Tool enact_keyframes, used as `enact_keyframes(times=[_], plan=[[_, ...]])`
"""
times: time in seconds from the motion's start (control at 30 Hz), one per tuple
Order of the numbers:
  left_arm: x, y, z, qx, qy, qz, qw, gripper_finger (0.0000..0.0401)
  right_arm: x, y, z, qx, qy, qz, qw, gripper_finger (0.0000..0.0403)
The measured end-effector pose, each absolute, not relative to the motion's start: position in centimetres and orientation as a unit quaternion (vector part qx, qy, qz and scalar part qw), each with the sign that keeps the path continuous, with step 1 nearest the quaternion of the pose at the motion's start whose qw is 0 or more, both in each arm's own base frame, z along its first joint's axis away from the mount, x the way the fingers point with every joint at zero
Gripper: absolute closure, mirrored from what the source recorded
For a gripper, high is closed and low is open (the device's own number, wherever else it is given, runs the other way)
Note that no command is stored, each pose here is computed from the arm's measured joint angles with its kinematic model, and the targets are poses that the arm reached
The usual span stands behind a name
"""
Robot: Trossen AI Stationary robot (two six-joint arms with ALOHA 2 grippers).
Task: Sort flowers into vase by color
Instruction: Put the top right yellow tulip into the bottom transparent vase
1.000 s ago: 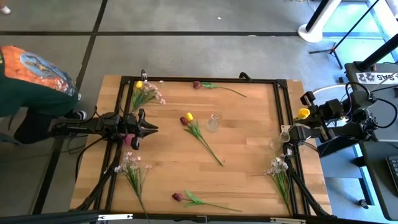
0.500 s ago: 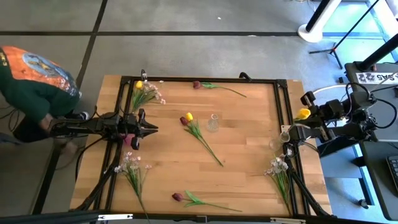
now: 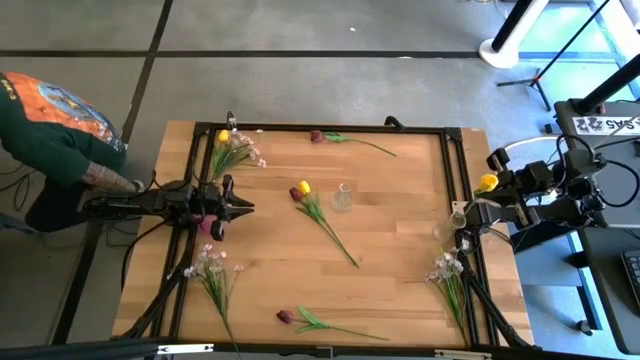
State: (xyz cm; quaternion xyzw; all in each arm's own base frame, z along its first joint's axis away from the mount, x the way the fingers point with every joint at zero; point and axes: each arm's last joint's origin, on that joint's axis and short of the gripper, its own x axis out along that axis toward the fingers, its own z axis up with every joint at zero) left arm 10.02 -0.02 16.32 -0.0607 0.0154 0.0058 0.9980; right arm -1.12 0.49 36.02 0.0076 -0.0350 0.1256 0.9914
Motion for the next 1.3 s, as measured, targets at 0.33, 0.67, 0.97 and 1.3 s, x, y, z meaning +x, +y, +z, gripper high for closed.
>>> enact_keyframes(times=[0.33, 0.67, 0.97, 1.3], plan=[[10.0, 0.0, 16.3, -0.061, 0.016, 0.006, 0.998, 0.0344, 1.8, 0.8, 33.1, 0.040, 0.012, 0.146, 0.988, 0.0398], [10.0, 0.0, 16.3, -0.061, 0.016, 0.006, 0.998, 0.0344, 2.4, 0.9, 32.6, 0.050, 0.008, 0.157, 0.986, 0.0398], [10.0, 0.0, 16.3, -0.061, 0.015, 0.006, 0.998, 0.0344, 2.4, 1.0, 32.6, 0.057, 0.013, 0.170, 0.984, 0.0398], [10.0, 0.0, 16.3, -0.061, 0.015, 0.006, 0.998, 0.0344, 2.4, 1.0, 32.5, 0.062, 0.018, 0.170, 0.983, 0.0398]])
